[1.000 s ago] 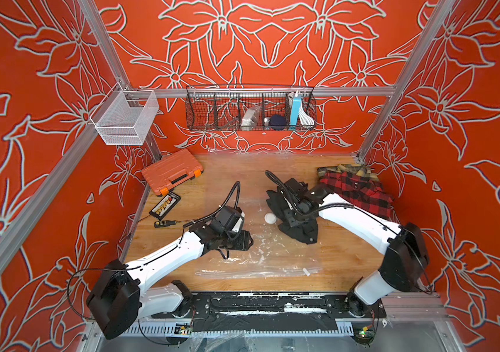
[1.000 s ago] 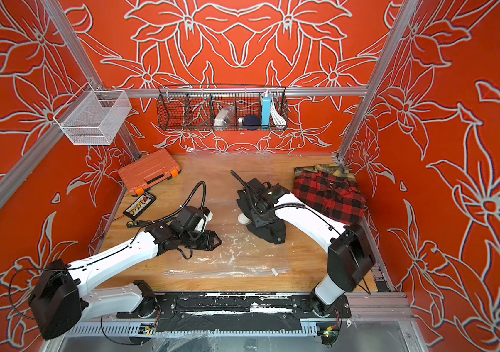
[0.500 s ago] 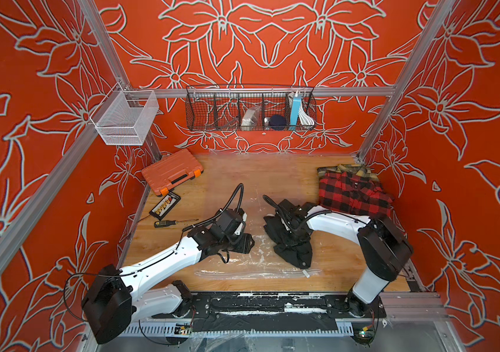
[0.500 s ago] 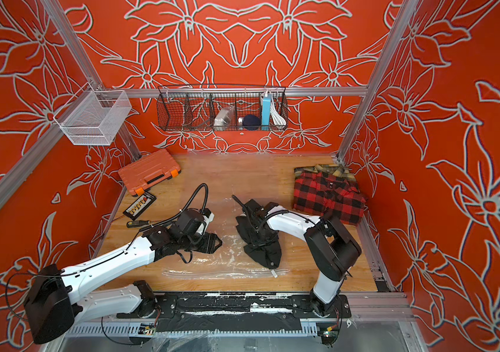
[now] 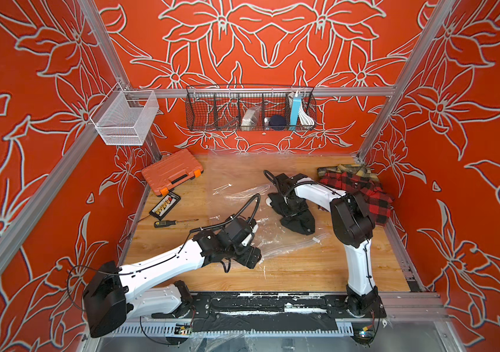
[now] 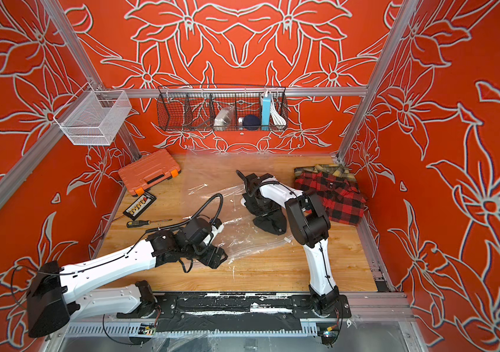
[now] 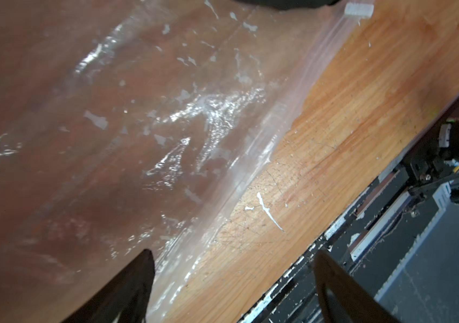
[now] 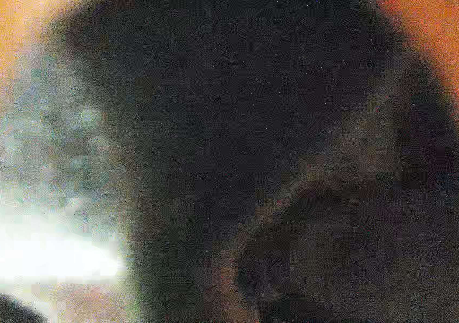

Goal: Place the folded shirt into the vacuum bag
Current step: Adjust the vacuum bag at the center of the board, then open the vacuum bag at the center of the board, then place the shirt in the vacuum bag.

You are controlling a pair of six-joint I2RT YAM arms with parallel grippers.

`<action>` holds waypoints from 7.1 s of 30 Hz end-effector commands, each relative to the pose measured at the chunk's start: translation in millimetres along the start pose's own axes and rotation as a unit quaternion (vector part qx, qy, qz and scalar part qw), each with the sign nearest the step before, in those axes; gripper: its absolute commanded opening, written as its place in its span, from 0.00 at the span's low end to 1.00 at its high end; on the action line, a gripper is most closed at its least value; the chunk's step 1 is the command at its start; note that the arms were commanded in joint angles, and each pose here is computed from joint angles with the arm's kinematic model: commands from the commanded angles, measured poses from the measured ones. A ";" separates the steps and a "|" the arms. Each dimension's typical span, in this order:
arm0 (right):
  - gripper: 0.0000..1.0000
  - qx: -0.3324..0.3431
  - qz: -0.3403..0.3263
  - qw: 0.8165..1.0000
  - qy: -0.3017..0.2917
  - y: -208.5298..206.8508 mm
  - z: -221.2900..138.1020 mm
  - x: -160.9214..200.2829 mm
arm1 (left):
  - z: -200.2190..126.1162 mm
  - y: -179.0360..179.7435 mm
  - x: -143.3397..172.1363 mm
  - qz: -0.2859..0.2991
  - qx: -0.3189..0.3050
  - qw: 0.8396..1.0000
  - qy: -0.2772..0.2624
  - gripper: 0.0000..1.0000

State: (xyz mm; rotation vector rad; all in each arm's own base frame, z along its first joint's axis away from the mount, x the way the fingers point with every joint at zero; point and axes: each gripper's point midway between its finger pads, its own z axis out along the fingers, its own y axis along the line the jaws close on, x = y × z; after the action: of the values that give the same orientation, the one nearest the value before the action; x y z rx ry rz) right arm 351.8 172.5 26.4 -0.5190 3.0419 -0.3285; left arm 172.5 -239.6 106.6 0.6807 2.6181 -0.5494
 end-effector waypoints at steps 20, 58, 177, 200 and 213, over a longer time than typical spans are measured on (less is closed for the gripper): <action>0.00 -0.006 -0.011 0.999 0.030 1.5 37.8 5.5 | 69.9 -2.6 -12.2 0.188 -0.106 0.973 0.085 0.81; 0.00 -0.162 0.046 0.974 -0.151 -11.1 -148.9 68.3 | 47.5 4.7 -54.0 0.109 -0.079 0.991 0.018 0.00; 0.93 -0.261 -0.083 0.948 -0.160 72.9 -125.0 163.7 | -42.6 -57.1 -131.4 -0.003 0.054 0.986 -0.160 0.00; 0.55 -0.367 0.300 0.874 -0.108 71.1 -47.2 189.8 | -18.2 -92.1 -127.1 0.025 0.076 0.988 -0.129 0.00; 0.39 -0.365 0.361 0.844 -0.153 56.4 -43.6 132.4 | -14.3 -114.9 -122.2 0.051 0.091 0.988 -0.111 0.00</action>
State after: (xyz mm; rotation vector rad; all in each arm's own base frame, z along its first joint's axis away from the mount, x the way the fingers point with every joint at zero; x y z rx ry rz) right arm 169.5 177.8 34.5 0.5383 2.7927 0.8125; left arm 216.3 -361.7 204.7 0.7097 2.3321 -0.7638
